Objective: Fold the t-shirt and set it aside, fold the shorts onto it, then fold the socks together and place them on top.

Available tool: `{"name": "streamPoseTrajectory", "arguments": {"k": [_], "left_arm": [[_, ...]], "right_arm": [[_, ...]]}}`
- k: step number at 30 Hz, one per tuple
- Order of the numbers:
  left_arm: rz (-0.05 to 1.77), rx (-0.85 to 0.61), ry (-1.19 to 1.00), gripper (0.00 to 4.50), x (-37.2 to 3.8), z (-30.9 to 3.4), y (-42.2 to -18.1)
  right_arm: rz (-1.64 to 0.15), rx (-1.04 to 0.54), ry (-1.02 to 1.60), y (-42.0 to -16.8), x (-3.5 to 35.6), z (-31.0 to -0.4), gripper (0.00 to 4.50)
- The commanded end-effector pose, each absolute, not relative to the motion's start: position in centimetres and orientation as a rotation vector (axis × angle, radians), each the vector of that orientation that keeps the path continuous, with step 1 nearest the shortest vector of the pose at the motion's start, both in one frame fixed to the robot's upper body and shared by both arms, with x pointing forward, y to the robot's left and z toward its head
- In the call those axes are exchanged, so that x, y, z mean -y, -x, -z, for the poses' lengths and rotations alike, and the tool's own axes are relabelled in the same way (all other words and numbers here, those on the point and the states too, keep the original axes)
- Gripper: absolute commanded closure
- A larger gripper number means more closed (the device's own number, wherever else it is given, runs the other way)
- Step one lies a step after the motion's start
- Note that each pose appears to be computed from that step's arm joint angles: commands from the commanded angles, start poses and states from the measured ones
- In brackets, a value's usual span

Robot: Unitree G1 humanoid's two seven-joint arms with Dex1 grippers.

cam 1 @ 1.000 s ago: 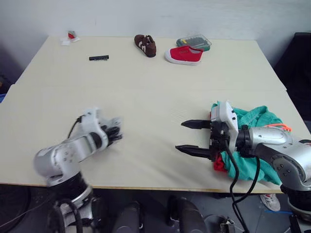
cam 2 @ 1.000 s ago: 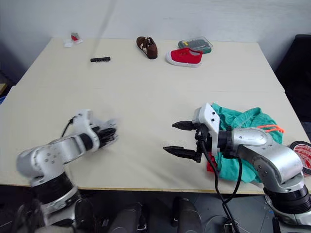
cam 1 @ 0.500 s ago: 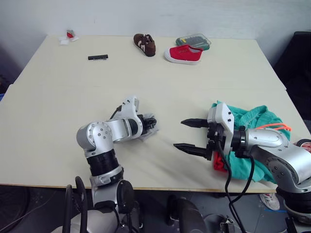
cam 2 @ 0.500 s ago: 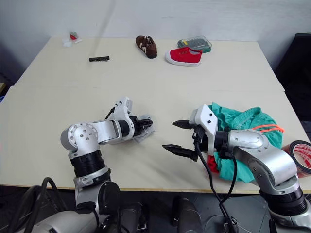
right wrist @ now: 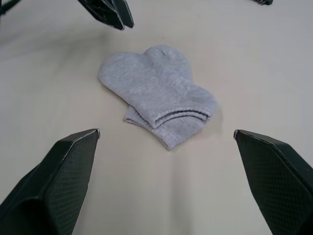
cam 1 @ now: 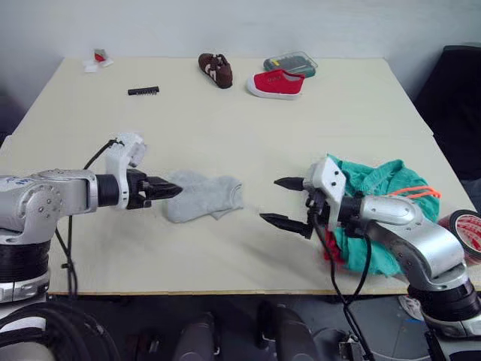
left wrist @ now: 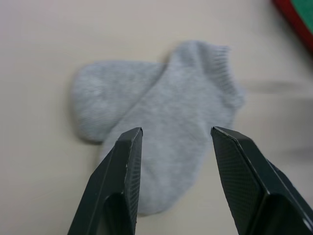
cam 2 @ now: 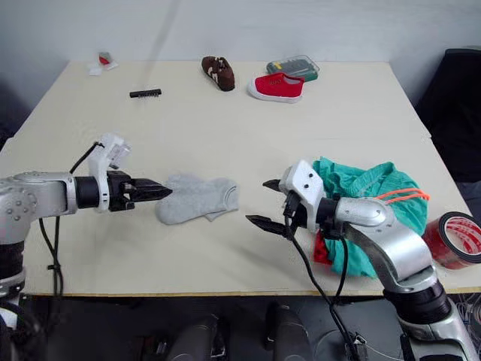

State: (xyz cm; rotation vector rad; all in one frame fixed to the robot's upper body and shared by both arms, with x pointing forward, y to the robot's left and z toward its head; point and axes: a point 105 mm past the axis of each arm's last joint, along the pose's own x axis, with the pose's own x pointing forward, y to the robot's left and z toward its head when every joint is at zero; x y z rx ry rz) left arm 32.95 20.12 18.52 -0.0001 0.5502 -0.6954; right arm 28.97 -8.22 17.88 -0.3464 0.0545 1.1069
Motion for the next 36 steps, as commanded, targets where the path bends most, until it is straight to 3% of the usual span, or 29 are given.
{"name": "streamPoseTrajectory", "arguments": {"k": [1,7,9,15,22,29,36], "left_arm": [[0.679,-0.482,-0.062,2.16,-21.3,-18.7,-35.6],[0.687,-0.474,-0.157,2.16,-21.9,-17.0,-38.4],[0.690,-0.474,-0.144,2.56,-21.8,-16.8,-39.0],[0.719,-0.472,-0.114,4.41,-21.0,-16.2,-40.0],[0.740,-0.510,-0.120,4.50,-20.7,-15.0,-40.2],[0.739,-0.543,-0.111,4.50,-21.5,-13.9,-39.1],[0.726,-0.610,-0.094,4.50,-23.0,-13.0,-35.2]], "right_arm": [[-1.134,-0.001,0.392,-29.6,6.8,-17.7,0.00],[-1.112,-0.080,0.336,-31.8,4.8,-15.0,0.00],[-1.098,-0.098,0.322,-32.3,4.1,-14.3,0.00],[-1.059,-0.116,0.306,-33.8,3.0,-13.4,2.06],[-1.056,-0.149,0.319,-34.2,2.4,-12.2,4.45],[-1.080,-0.154,0.331,-33.8,3.0,-12.5,4.45],[-1.205,-0.150,0.382,-32.7,3.9,-13.0,4.45]]}}
